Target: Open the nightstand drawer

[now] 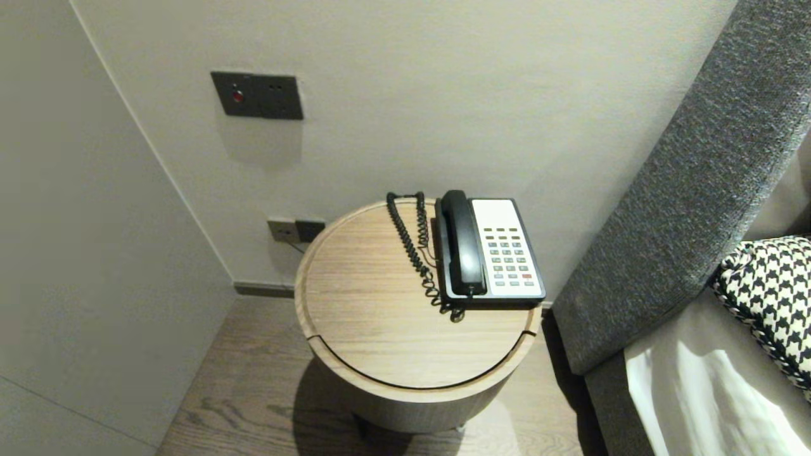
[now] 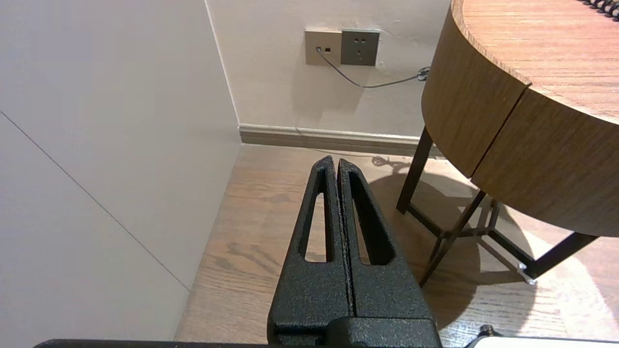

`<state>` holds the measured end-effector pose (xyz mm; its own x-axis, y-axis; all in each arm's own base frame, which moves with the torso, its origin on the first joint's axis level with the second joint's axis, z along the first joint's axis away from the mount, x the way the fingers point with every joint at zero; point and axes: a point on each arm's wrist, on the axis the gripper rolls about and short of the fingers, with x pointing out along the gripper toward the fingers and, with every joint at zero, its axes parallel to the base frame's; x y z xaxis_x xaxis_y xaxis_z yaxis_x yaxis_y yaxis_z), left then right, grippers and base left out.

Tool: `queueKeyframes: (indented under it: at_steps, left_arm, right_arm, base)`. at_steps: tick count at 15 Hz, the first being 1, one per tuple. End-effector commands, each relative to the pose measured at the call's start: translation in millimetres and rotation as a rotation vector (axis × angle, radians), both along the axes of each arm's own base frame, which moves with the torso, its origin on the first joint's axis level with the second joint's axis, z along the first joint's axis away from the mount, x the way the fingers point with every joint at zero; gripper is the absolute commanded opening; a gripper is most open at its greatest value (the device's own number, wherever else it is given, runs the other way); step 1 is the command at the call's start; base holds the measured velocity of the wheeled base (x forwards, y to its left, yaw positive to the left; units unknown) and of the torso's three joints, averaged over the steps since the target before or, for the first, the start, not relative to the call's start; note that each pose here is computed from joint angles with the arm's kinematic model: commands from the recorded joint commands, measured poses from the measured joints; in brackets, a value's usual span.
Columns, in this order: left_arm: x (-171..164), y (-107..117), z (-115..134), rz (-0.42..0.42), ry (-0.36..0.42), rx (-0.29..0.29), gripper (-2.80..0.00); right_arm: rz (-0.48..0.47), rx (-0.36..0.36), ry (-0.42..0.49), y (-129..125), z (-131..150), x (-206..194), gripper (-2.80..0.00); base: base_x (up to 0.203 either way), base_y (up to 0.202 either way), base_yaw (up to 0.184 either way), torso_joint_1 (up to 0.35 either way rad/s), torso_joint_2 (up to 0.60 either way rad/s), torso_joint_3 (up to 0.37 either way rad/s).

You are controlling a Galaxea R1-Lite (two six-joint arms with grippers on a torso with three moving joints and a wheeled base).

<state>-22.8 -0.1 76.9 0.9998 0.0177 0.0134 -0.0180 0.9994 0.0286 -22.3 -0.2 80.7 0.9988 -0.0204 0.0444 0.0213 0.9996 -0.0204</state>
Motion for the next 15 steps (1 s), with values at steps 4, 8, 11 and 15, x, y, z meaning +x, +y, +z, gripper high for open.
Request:
queueKeyframes:
  at_steps: [4,8,11,15]
  left_arm:
    - [-0.1,0.0,0.0,0.001,-0.002,0.0,-2.8]
    - [-0.1,0.0,0.0,0.001,-0.002,0.0,-2.8]
    - [-0.2,0.0,-0.1,0.001,-0.003,0.0,-2.8]
    - [-0.1,0.0,-0.1,0.001,-0.001,0.0,-2.8]
  right_arm:
    - [-0.007,0.029,-0.016,-0.1,-5.8,2.4,-2.8]
    - [-0.006,0.029,-0.016,-0.1,-5.8,2.4,-2.8]
    - [-0.006,0.027,-0.016,-0.1,-5.8,2.4,-2.8]
    - [-0.006,0.027,-0.017,-0.1,-5.6,2.4,-2.8]
  base:
    - [0.0,0.0,0.0,0.0,0.0,0.0]
    - [0.0,0.0,0.0,0.0,0.0,0.0]
    - [0.0,0.0,0.0,0.0,0.0,0.0]
    - [0.0,0.0,0.0,0.0,0.0,0.0]
